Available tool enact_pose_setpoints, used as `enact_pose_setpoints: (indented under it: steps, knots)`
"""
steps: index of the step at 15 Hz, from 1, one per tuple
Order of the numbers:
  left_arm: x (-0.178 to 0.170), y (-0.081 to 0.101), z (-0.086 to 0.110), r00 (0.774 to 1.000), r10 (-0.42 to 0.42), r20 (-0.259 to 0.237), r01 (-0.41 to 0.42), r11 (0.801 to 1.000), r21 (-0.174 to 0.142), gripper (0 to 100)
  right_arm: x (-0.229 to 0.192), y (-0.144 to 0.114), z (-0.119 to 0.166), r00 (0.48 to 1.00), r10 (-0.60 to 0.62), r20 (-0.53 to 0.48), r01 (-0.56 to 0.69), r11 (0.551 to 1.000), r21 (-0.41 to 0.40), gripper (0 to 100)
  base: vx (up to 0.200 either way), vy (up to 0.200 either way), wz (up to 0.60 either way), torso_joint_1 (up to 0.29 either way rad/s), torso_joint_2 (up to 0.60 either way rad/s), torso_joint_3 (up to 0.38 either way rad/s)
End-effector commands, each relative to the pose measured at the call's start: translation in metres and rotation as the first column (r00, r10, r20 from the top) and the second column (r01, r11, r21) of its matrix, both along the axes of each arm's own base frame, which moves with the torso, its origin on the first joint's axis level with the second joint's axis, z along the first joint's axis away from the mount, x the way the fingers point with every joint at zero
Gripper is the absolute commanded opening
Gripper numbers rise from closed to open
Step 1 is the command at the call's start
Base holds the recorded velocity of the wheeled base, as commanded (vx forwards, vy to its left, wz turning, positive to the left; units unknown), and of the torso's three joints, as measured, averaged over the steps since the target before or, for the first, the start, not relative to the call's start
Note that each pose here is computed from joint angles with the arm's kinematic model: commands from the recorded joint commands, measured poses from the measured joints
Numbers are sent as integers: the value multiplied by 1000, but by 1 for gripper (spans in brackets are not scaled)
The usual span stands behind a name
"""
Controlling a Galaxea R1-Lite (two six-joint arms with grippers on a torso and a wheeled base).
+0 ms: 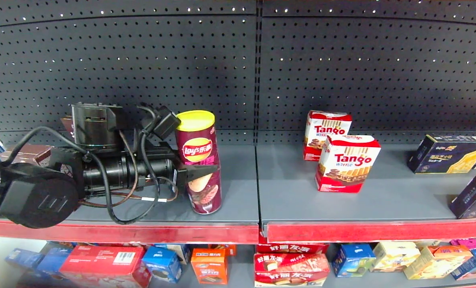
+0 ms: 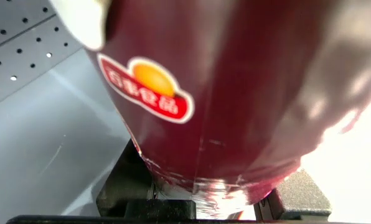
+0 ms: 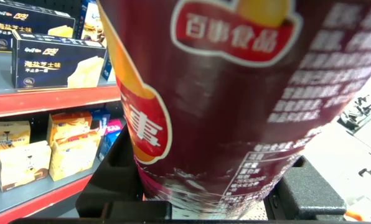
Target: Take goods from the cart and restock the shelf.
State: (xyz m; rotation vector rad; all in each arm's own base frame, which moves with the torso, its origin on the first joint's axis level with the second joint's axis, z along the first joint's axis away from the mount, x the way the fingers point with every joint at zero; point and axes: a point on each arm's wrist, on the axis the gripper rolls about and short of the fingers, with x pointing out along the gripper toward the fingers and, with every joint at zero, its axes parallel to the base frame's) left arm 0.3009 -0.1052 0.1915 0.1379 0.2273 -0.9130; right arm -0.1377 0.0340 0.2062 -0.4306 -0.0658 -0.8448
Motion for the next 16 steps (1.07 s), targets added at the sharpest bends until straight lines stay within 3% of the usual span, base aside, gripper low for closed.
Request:
enact_pose_setpoints:
  steps: [1, 16]
  knots:
    - [2, -1, -5, 1000, 1, -12, -1, 1000, 4, 0, 0, 0, -1, 1000, 0, 1, 0, 1000, -1, 0, 0, 0, 0, 0, 0, 0]
    - [11, -4, -15, 999, -1, -35, 1, 1000, 12, 0, 1, 0, -1, 1000, 1, -16, -1, 1000, -12, 0, 0, 0, 0, 0, 0, 0]
